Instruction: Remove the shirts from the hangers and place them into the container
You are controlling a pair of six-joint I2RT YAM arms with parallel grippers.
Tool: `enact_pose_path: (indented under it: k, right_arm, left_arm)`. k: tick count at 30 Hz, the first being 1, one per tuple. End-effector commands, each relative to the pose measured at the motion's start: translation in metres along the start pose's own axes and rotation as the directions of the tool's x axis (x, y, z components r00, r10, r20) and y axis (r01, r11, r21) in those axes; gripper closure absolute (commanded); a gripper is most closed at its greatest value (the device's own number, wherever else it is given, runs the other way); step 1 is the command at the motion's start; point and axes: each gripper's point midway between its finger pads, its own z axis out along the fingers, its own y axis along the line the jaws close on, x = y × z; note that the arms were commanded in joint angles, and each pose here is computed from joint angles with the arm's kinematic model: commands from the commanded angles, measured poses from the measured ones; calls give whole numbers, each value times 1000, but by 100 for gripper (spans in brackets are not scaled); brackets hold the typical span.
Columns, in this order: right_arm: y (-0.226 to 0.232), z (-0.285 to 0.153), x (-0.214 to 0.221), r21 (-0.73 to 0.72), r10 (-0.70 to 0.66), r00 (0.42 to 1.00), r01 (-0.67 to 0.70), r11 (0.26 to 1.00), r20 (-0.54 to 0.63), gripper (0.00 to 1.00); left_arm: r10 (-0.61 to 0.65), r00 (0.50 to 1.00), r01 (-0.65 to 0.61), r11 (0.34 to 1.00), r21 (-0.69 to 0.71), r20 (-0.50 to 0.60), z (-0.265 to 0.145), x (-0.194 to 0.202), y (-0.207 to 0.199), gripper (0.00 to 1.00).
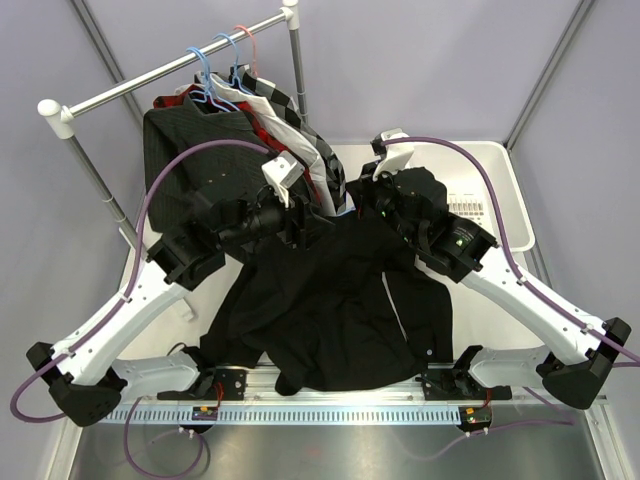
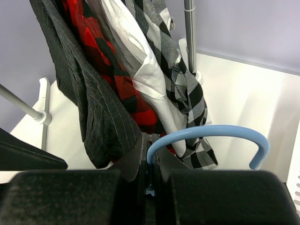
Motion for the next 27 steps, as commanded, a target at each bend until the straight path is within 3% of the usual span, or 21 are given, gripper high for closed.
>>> enact_pose_path:
  k: [1, 7, 13, 14, 27]
  right_arm:
    - [-2, -10, -22, 20, 3, 997, -4, 1000, 73, 100]
    - [-2, -10, -22, 21, 1, 997, -3, 1000, 74, 100]
    - [-3, -11, -20, 26, -3, 998, 1, 1000, 69, 100]
    - [-5, -11, -18, 30, -4, 998, 2, 1000, 65, 100]
    - [-57, -59, -6, 224, -6, 997, -11, 975, 73, 100]
  left_arm:
    - [45, 998, -43, 997, -56, 35, -1, -14, 6, 39]
    - [61, 998, -61, 993, -99, -2, 2, -2, 14, 42]
    - [74, 997, -75, 993, -94, -13, 3, 2, 14, 85]
    - [75, 997, -76, 992, -97, -16, 3, 3, 15, 98]
    - [117, 993, -111, 940, -322, 0, -51, 14, 47, 100]
